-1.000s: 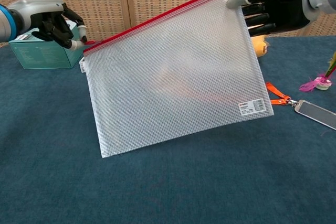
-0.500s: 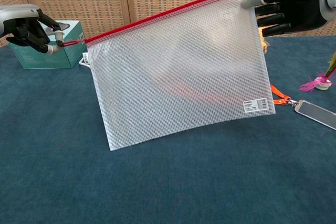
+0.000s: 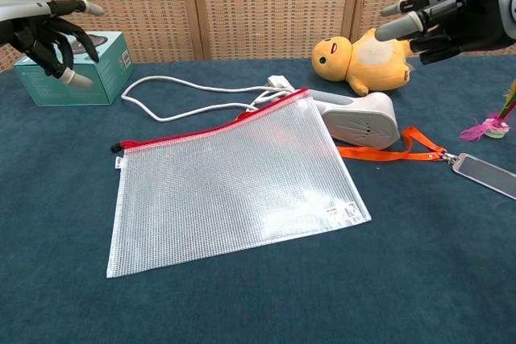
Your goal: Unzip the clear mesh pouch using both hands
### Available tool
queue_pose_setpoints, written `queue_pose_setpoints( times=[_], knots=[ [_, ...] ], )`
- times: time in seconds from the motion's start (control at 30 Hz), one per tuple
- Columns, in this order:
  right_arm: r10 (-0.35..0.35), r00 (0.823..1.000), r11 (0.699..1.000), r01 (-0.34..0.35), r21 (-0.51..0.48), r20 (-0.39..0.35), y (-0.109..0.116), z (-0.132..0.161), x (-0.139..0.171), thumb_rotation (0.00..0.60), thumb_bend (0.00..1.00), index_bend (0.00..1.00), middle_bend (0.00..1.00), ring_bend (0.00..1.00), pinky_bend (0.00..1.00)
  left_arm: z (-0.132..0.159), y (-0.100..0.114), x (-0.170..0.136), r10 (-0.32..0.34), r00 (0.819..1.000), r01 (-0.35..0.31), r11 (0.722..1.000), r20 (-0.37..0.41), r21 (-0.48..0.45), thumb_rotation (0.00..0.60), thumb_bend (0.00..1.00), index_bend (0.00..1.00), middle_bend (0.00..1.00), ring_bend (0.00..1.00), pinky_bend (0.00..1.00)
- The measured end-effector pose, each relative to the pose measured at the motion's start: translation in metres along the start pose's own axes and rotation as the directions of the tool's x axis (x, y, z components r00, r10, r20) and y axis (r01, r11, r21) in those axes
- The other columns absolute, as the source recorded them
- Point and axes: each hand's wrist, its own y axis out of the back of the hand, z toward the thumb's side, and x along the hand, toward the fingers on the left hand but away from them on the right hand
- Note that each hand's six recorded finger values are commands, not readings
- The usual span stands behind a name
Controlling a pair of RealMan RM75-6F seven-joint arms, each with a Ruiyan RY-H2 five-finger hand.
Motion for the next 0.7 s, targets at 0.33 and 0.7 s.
queue_pose_setpoints(
  times=[0.33, 0.7],
  knots=[
    [-0.144, 0.964, 0.84, 0.239, 0.487, -0.225, 0.028, 0.002, 0.03, 0.6, 0.0, 0.0, 0.1, 0.08, 0.04, -0.007, 0.021, -0.042, 0.095, 0.995, -0.096, 0.976, 0.01, 0.197, 0.6, 0.0, 0.0, 0.0, 0.0, 0.0],
    [-0.227, 0.838, 0.319, 0.546, 0.775, -0.497, 0.059, -0.041, 0.127, 0.6, 0.0, 0.01, 0.0, 0.0, 0.0, -0.027, 0.027, -0.153, 0.235, 0.971, -0.211, 0.933, -0.052, 0.292, 0.6, 0.0, 0.0, 0.0, 0.0, 0.0]
  ],
)
